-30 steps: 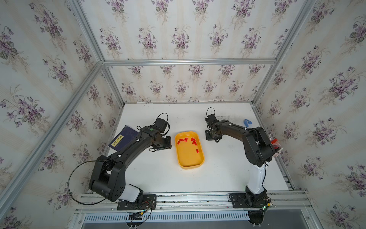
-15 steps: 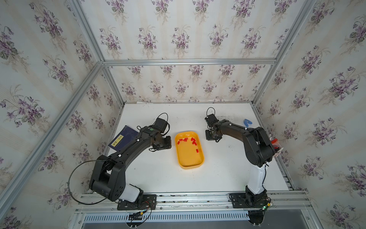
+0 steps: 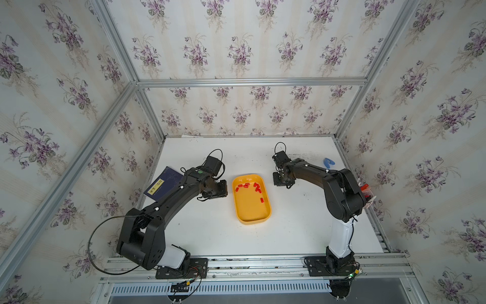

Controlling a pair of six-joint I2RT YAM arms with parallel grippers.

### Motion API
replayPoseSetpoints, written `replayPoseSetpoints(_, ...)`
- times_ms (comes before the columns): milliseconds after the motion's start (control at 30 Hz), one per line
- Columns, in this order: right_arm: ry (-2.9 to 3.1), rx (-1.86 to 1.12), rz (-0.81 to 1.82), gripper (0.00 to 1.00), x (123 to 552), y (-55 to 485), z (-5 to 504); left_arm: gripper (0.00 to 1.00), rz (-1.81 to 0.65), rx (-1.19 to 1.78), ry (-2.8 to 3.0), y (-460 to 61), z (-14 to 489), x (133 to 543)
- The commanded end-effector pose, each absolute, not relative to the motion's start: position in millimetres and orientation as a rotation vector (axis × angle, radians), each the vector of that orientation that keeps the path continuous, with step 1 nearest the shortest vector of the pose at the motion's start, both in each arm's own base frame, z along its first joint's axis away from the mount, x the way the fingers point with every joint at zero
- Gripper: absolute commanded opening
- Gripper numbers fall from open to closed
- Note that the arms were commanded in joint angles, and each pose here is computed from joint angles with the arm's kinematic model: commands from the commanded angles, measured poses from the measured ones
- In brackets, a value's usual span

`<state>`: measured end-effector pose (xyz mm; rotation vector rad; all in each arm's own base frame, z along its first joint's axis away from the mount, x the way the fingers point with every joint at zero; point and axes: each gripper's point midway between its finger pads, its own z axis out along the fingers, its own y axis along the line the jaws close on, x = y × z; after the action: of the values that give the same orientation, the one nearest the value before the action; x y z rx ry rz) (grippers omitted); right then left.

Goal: Take the screw protection sleeves out of the storage box
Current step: Place the screw protection sleeve at the center of the board, then pick up the screw protection sleeve from the storage box.

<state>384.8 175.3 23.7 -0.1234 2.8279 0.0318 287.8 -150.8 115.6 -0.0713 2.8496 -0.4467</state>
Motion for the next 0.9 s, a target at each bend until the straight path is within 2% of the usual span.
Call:
replayPoseSetpoints(0, 2.817, -0.103, 0.055, 0.32, 385.3, 177.1, 31.6, 0.43, -0.46, -0.047, 2.846, -151.1, 125.0, 284.3)
replayPoseSetpoints(233, 2.777, -0.093, 0.078, 0.35, 389.0, 178.0, 54.5, 0.44, -0.487, -0.044, 2.811, -151.2, 144.4, 281.2)
replayPoseSetpoints(467, 2.655, -0.091, 0.254, 0.35, 389.3, 196.3, 119.8, 0.44, -0.533, -0.031, 2.796, -154.9, 154.8, 277.6)
replayPoseSetpoints(633, 2.593, -0.212, 0.388, 0.35, 356.5, 239.5, 159.0, 0.44, -0.576, -0.021, 2.793, -158.4, 153.8, 273.1)
replayPoseSetpoints(867, 2.623, -0.26, 0.451, 0.35, 304.7, 273.4, 157.1, 0.44, -0.623, 0.007, 2.776, -168.5, 159.6, 266.9)
